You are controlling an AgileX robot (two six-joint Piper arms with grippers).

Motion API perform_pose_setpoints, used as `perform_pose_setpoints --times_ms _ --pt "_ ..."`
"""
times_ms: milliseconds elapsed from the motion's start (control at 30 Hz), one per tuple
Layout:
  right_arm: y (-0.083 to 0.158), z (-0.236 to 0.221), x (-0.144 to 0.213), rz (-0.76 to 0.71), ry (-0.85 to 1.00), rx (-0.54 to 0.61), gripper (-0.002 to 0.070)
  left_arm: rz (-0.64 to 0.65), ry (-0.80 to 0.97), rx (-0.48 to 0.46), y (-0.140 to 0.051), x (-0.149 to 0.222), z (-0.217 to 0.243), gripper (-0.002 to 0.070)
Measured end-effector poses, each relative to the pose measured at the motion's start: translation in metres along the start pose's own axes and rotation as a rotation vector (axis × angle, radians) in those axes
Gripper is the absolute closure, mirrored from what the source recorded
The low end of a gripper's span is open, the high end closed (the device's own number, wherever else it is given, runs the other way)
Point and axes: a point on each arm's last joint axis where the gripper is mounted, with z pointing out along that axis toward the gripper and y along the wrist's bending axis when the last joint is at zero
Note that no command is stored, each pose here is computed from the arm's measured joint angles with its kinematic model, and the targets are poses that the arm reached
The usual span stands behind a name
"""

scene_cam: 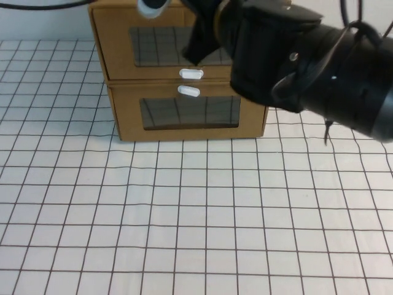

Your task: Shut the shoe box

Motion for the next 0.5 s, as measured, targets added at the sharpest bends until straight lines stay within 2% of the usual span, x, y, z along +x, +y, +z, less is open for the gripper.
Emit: perform_pose_setpoints --times_ms 133,233,333,500 --pt "-0.037 -0.002 0.019 -0.001 0.149 0.088 0.0690 0.026 -0.009 -0.057 -0.013 -0.010 -0.024 0.0680" --pt "-0.067 -0.011 0.032 0.100 0.245 0.116 0.0689 0.064 0.010 -0.147 -0.030 -0.015 -0.044 0.0680" --pt "-0.104 -0.034 0.040 0.271 0.273 0.098 0.0689 0.107 -0.004 -0.211 -0.058 -0.021 -0.070 0.0680" --pt "-0.155 -0.076 0.048 0.479 0.241 0.029 0.0689 0.143 -0.026 -0.231 -0.105 -0.016 -0.105 0.0680"
